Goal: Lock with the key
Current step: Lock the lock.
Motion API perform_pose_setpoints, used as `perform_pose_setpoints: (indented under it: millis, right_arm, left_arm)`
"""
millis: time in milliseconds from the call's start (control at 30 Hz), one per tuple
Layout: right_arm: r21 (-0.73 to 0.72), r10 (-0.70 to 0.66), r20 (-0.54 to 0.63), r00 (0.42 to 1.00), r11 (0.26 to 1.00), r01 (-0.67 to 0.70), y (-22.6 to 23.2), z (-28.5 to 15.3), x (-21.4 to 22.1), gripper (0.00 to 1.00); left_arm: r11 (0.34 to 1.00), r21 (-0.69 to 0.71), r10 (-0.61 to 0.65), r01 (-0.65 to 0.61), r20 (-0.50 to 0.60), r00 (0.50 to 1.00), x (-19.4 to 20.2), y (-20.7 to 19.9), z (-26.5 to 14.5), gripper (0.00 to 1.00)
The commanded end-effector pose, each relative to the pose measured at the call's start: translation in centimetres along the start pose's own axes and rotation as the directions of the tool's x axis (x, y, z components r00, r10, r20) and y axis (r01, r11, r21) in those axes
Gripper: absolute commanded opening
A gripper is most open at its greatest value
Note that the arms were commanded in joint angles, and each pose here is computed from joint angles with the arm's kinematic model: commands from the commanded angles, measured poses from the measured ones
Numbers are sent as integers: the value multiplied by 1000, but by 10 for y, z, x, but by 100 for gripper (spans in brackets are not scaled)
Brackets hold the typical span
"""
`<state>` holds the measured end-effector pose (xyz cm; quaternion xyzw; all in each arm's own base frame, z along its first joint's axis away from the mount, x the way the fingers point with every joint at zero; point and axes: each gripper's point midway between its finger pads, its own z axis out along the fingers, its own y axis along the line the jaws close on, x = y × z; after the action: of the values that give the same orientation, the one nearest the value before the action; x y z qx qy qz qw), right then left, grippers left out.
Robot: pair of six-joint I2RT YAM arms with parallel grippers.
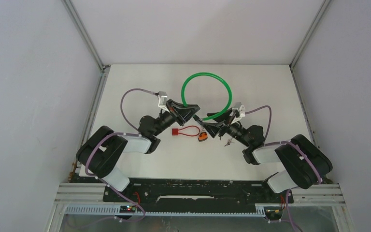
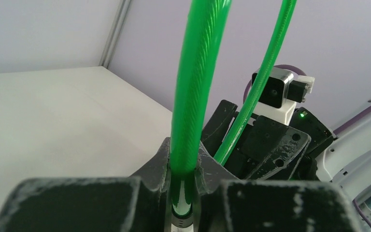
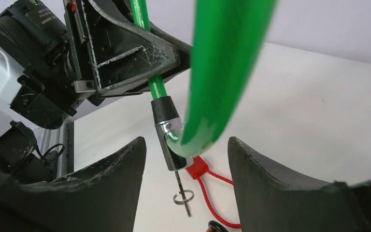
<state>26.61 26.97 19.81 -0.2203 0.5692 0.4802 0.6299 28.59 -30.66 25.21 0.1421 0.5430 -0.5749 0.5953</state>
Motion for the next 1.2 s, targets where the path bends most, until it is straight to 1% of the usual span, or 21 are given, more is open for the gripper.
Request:
perform_pose_setpoints:
  millis: [0,167,333,367,400,433,567,733,900,967,1033,1067,1167]
  right_arm:
    - [10,-6,76,997,1000,5,-1,3,-23,62]
    - [26,-26,100,995,999,24,-1,-1,-31,44]
    - [89,-53,132,990,995,41,-9,-8,-38,30]
    - [94,-59,137,989,994,46,-10,-9,-40,22]
    - [91,-64,138,988,994,52,-9,-10,-41,6]
    - [88,-70,139,988,994,58,-8,-10,-42,0]
    - [108,-97,153,983,991,81,-9,-15,-46,0]
    - [226,-157,219,963,968,106,-20,-31,-65,0]
    - [349,-182,268,946,934,81,-35,-50,-76,0]
    - [376,-191,276,942,923,77,-38,-54,-78,0]
    - [370,-195,266,944,925,86,-38,-53,-76,0]
    - [349,-198,249,948,931,103,-36,-49,-72,1]
    - [221,-242,173,955,954,202,-18,-38,-56,24]
  left_arm:
    - [989,144,9,-21,79,997,-28,-30,20,0]
    - [989,147,13,-24,74,997,-25,-29,23,0]
    - [989,142,23,-33,78,997,-25,-28,23,0]
    - [989,142,23,-34,78,997,-25,-28,23,0]
    - [989,142,22,-32,76,997,-24,-27,24,0]
    - [989,141,22,-33,77,997,-25,-27,24,0]
    - [990,132,34,-44,84,996,-25,-26,23,0]
    - [992,102,68,-78,98,993,-26,-21,22,0]
    - [994,10,105,-106,53,993,-20,-6,26,0]
    - [994,-18,107,-106,32,994,-16,-1,28,0]
    - [995,-8,98,-98,40,994,-17,-3,29,0]
    - [996,0,91,-91,49,995,-18,-4,28,0]
    - [996,39,72,-76,104,992,-24,-12,25,0]
